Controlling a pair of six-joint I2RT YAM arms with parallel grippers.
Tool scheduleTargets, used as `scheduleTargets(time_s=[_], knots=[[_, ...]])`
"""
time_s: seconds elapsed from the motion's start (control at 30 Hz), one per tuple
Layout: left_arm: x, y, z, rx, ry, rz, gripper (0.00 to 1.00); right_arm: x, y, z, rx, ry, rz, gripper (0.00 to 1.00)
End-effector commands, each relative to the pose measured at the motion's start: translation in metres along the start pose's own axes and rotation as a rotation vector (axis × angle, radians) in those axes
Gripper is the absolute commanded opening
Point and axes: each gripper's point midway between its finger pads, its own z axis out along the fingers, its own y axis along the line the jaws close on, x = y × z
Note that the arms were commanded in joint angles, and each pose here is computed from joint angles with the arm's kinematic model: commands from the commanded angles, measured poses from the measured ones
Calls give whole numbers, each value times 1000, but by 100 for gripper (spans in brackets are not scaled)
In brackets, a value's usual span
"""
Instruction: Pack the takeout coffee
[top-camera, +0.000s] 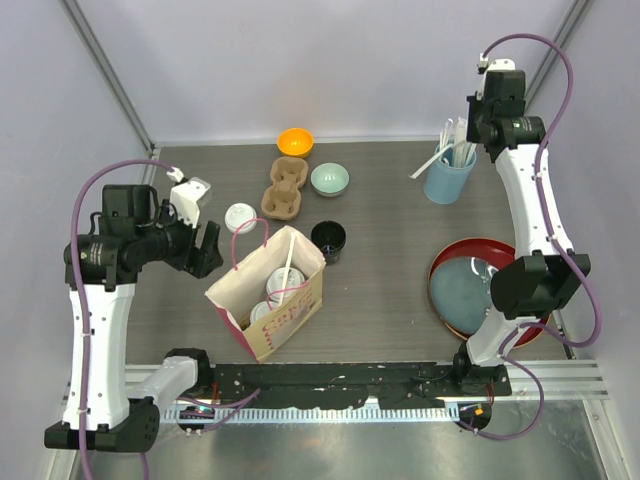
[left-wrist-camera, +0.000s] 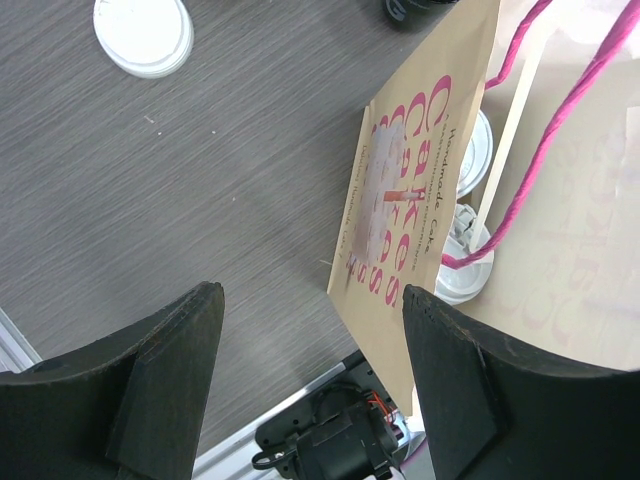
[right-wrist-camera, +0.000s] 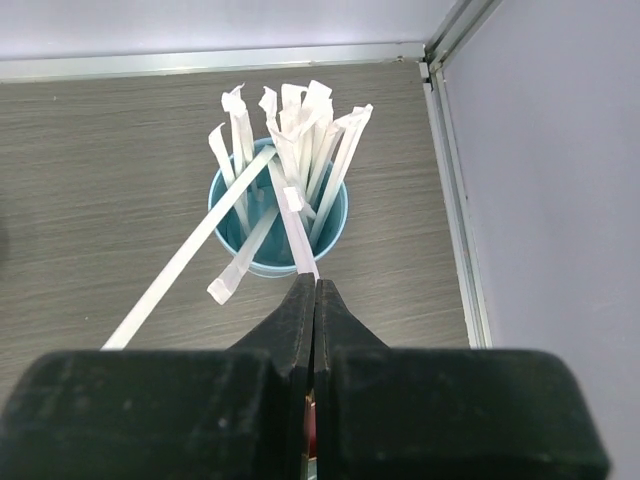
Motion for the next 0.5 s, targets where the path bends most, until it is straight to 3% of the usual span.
scheduleTargets(time_s=[0.0, 0.3, 0.47], knots=[[-3, -6, -7, 14, -30, 21, 76, -18, -6, -20, -6, -33, 1, 1], [-6, -6, -6, 19, -39, 21, 76, -61, -23, -80, 5, -202, 75, 1], [-4, -8, -7, 24, -40, 21, 76, -44, -26, -54, 56, -133, 24, 1]])
